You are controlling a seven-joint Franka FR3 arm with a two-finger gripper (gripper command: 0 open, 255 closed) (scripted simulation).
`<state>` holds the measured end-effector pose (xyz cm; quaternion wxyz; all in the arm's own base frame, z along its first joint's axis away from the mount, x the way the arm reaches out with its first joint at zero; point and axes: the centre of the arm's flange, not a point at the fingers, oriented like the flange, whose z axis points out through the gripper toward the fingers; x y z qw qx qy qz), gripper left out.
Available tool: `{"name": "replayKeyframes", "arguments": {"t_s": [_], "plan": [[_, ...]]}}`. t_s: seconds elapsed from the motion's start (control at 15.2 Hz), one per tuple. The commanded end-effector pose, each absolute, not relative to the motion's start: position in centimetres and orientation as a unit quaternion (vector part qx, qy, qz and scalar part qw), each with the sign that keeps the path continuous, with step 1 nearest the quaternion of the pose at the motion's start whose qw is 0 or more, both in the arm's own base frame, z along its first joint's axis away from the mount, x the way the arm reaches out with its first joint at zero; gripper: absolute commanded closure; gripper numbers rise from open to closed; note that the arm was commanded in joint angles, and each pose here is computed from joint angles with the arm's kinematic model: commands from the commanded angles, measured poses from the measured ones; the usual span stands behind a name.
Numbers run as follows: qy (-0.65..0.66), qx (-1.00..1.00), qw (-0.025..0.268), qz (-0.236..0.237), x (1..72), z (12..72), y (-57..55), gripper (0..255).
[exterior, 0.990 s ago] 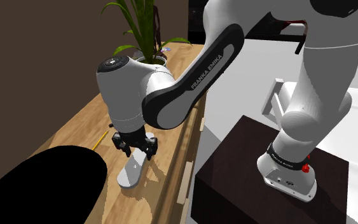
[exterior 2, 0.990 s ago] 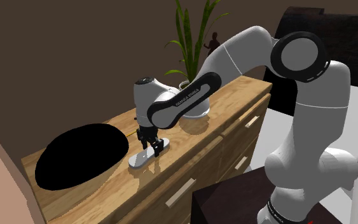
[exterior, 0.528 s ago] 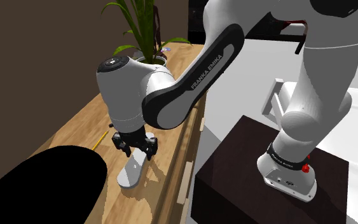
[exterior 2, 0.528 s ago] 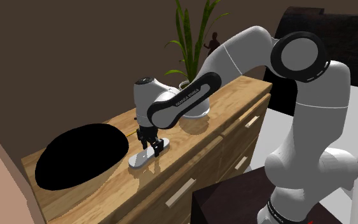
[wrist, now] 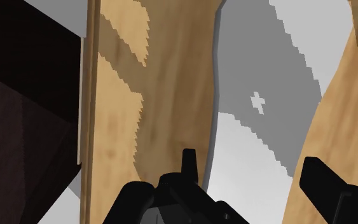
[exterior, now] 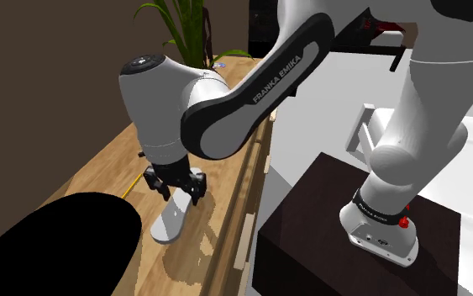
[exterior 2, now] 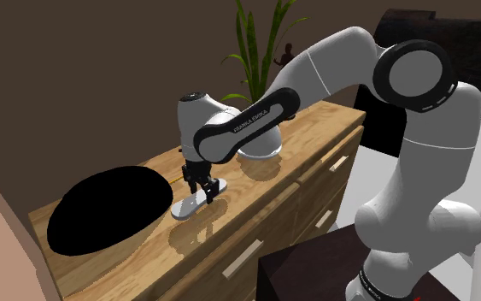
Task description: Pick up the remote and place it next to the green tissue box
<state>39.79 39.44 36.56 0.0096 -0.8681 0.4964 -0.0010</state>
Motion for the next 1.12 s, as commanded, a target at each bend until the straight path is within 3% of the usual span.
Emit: {"name": "replayKeyframes", "arguments": {"t_s": [0.0,1.06], "plan": [[0.496,-0.868,0.010,-0.001,39.8,37.6,39.3,255],[0.496,-0.868,0.010,-0.001,39.8,46.0,39.3,255]]}}
